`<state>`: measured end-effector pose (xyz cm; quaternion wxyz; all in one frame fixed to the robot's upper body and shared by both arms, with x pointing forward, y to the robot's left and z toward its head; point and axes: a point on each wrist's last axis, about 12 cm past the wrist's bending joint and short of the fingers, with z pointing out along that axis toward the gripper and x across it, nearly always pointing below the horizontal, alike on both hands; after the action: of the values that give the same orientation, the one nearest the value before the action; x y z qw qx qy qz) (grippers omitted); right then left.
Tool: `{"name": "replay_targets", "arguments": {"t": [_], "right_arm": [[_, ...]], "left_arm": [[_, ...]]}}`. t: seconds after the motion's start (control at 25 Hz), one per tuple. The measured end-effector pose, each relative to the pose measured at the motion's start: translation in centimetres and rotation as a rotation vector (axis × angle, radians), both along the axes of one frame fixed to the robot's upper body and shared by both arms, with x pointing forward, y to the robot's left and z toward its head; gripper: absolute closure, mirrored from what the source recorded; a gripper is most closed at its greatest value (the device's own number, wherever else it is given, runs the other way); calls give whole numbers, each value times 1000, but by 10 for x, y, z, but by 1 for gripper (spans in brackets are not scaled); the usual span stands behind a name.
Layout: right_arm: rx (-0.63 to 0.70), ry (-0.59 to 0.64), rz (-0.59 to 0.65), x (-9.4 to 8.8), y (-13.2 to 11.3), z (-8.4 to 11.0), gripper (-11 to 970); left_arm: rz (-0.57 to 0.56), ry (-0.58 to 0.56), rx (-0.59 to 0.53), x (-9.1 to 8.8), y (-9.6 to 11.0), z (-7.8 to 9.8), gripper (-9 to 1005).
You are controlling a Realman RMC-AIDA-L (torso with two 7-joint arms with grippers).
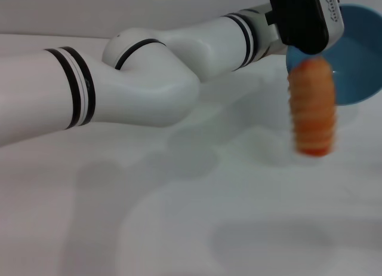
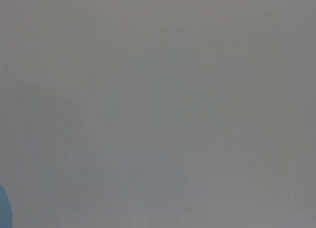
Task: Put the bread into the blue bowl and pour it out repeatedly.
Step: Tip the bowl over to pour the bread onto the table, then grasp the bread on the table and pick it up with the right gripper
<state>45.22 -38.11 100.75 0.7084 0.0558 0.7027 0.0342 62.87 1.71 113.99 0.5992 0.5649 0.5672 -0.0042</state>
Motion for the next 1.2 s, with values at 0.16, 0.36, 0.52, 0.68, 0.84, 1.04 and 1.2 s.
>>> {"name": "replay_targets", "arguments": {"t": [0.16,0.36,0.52,0.68,0.84,1.04,1.2], "right_arm": [[7,-4,-18,0,-2,0,483],[149,25,-32,4,-1,-4,486],[287,164,110,20,15,-12,488],[314,304,291,34,32,-13,490],[397,484,462,51,51,-9,470],[530,650,567,65,70,-3,445],[551,791,681,73,94,2,294]], "left_arm": [[0,2,0,0,0,0,998],[53,77,-67,4,3,2,998],[181,207,-161,19,20,5,998],[244,267,-195,25,32,3,998],[298,308,-230,28,44,-1,998],[358,352,-283,32,57,-4,997],[378,366,-298,32,62,-7,997]]}}
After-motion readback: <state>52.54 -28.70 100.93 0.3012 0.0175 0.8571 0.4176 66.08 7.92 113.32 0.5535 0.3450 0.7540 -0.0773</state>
